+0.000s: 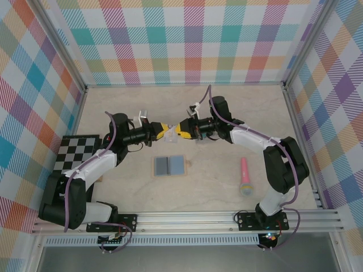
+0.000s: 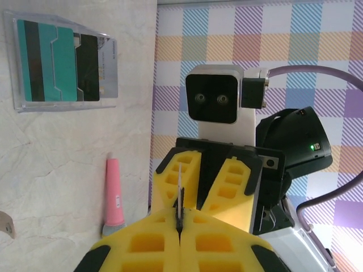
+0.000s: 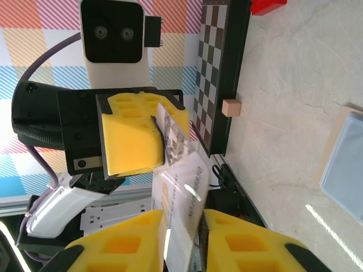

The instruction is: Take the credit cards out of the card holder

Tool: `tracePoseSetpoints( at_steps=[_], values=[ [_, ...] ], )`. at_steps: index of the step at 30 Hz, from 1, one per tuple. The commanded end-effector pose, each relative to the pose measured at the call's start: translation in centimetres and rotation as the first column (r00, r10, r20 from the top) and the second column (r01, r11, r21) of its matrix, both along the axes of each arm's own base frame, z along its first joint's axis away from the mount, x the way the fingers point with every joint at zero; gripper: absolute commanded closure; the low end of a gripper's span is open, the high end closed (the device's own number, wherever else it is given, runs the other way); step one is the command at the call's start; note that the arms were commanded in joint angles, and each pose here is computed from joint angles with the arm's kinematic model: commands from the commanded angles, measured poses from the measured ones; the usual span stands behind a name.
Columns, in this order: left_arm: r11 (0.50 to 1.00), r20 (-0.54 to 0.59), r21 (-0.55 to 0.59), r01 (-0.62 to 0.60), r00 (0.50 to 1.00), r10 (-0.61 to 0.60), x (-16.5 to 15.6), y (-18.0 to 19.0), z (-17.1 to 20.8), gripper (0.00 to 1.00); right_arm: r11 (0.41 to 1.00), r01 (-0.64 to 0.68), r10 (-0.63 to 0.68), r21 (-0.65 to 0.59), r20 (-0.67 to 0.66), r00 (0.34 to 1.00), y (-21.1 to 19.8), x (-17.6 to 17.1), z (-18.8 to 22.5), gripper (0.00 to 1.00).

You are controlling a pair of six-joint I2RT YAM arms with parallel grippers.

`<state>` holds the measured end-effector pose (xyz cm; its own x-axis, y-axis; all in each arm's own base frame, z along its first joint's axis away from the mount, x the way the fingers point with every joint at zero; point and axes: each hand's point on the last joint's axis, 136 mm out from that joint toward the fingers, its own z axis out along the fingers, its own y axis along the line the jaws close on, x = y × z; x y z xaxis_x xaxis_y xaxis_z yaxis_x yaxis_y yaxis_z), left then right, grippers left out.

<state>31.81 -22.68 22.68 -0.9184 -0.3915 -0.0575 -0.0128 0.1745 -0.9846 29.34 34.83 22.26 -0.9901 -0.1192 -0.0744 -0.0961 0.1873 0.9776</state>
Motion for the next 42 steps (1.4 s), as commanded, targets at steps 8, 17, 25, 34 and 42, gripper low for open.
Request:
tracePoseSetpoints(
  at_steps=[8,17,25,34,42],
  values=[
    [0.997,0.022,0.006,-0.081,0.996,0.081,0.3,0.3,0.9,1.00,1.000,0.006,-0.007,0.014,0.023,1.000,0.5,-0.3,1.3,0.92],
    [0.903,-0.061,0.407,-0.135,0.983,0.174,-1.3,4.1,-3.9,0.32,0.908,0.129,-0.060,-0.398,0.181,0.982,-4.4,1.5,-1.9,1.00],
    [0.785,-0.025,0.606,-0.130,0.983,0.182,-3.0,7.1,-5.0,0.00,0.628,0.250,0.024,-0.737,0.340,0.940,-12.3,4.1,-4.1,1.00],
    [0.737,-0.071,0.671,-0.079,0.983,0.170,-3.8,7.9,-6.7,0.00,0.474,0.265,0.042,-0.839,0.323,0.945,-16.9,8.2,-6.4,1.00],
    [0.743,-0.101,0.668,-0.053,0.982,0.160,-4.3,7.8,-7.6,0.00,0.469,0.253,0.024,-0.846,0.298,0.954,-18.2,11.5,-8.3,1.00]
  ],
)
